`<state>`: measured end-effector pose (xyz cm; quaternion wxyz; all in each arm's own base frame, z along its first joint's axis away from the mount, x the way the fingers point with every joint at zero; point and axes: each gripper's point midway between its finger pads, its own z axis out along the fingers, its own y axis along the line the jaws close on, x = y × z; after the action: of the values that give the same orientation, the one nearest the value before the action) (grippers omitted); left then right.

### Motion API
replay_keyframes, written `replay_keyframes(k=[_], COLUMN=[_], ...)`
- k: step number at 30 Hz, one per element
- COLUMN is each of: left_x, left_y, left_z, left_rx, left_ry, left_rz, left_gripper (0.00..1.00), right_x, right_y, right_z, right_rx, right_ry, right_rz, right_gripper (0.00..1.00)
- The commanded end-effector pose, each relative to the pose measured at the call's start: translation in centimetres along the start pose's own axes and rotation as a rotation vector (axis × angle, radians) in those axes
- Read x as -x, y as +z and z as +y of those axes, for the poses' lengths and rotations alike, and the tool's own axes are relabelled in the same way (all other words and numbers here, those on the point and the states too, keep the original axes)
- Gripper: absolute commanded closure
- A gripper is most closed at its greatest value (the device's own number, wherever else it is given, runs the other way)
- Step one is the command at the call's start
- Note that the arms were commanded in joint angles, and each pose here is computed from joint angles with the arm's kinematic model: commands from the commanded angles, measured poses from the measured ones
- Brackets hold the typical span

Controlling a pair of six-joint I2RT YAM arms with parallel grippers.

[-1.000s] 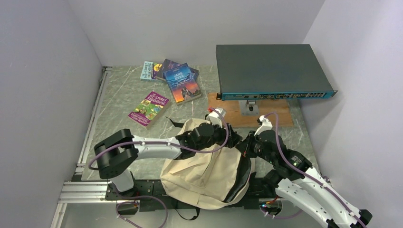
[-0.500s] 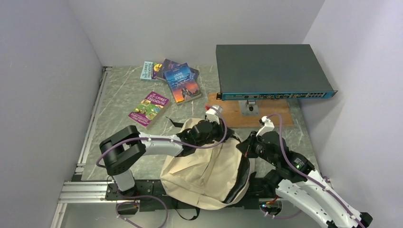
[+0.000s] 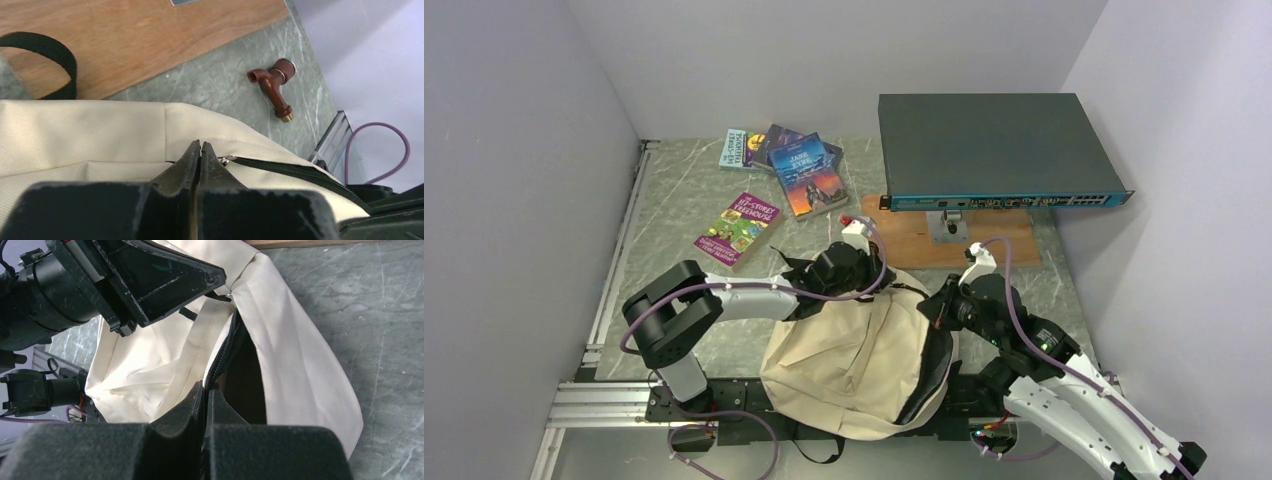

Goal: Pack the student bag
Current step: Unzip the student bag at the center of the board.

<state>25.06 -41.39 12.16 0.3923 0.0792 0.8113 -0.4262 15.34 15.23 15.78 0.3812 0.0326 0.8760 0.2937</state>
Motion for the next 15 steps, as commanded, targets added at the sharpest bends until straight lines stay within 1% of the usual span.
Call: replay_keyframes(k=[1,4,5,6,8,10,12,15], left_x=[0.9,0.7,0.9,1.3,0.9,0.8,0.4,0.2], left_y=[-0.9,-2.8,-3.6,-4.8,-6.9,-9.2,-11.6,-15.8], left_z=[-1.8,-1.1,-1.0,-1.1,-0.3,1.3,3.6,8.1], left_rx=[-0.042,-0.033,-0.035,-0.040,-0.013,0.060,0.163,0.382], left_ry=[0.033,0.041,0.043,0.048,0.061,0.070,0.068,0.069], left_rz=[0.052,0.057,0.050,0.035,0.053,0.048,0.050,0.037], left_gripper=[0.86,0.56,0.47,0.41,0.31,0.21,0.16,0.11], right_x=[1.5,1.8,1.9,1.9,2.0,2.1,2.1,2.0], right_y=[0.1,0.0,0.0,0.0,0.1,0.3,0.4,0.6], right_z=[1.8,1.7,1.7,1.6,1.8,2.2,2.9,4.4], right_rx=[0.071,0.064,0.062,0.061,0.068,0.093,0.131,0.207], right_ry=[-0.018,-0.030,-0.034,-0.037,-0.043,-0.060,-0.083,-0.127], right_rz=[-0.046,-0.058,-0.060,-0.063,-0.068,-0.069,-0.067,-0.053], right_gripper=[1.00,1.00,1.00,1.00,1.00,1.00,1.00,1.00])
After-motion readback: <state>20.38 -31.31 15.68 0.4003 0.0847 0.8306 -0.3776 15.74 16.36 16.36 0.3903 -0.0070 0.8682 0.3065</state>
